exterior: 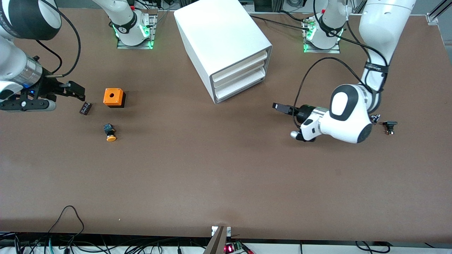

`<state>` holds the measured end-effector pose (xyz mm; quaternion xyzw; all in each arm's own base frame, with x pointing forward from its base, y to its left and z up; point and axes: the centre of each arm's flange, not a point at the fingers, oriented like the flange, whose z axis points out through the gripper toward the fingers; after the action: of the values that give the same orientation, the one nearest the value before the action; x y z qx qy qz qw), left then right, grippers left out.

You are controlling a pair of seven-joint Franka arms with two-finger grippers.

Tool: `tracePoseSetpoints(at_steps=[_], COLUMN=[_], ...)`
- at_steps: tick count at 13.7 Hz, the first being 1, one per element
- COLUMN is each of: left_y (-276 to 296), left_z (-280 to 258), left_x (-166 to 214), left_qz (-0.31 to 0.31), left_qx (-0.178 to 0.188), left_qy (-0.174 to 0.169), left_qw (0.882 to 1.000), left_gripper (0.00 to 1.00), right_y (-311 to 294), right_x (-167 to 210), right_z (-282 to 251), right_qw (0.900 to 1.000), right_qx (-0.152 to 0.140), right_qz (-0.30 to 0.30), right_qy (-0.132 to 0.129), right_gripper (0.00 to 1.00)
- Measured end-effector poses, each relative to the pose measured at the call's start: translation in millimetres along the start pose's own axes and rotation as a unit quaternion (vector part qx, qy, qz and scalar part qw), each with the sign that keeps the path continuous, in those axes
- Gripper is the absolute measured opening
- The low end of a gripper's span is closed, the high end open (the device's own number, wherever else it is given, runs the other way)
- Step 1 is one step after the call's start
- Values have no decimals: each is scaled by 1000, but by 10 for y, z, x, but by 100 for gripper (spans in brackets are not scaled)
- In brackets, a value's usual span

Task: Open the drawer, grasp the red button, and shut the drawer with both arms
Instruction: 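Reach the left gripper toward the cabinet drawer handle, then pull the drawer open with the left gripper while the right gripper approaches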

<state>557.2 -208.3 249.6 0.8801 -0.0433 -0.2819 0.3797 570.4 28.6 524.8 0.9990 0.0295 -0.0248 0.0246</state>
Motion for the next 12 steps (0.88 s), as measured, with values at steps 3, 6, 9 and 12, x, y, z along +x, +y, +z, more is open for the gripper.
tracePoseSetpoints(at_steps=[3,6,9,12], left_y=[-169,-100,28,56], left_z=[724,1144,1316,1545], left_x=[-180,-326,-382,-492], left_qz=[23,53,63,65], left_qx=[-64,-74,-84,-94], left_qy=[-48,-84,-98,-118], left_qw=[997,992,990,986], left_gripper=[100,100,100,98], right_y=[-179,-412,-827,-1181], right_x=[66,181,349,465], right_z=[63,162,283,422], right_qw=[1000,999,997,995], right_qx=[-1,-1,-2,6], right_qz=[-15,-35,-66,-89], right_qy=[5,22,34,46], right_gripper=[100,100,100,100])
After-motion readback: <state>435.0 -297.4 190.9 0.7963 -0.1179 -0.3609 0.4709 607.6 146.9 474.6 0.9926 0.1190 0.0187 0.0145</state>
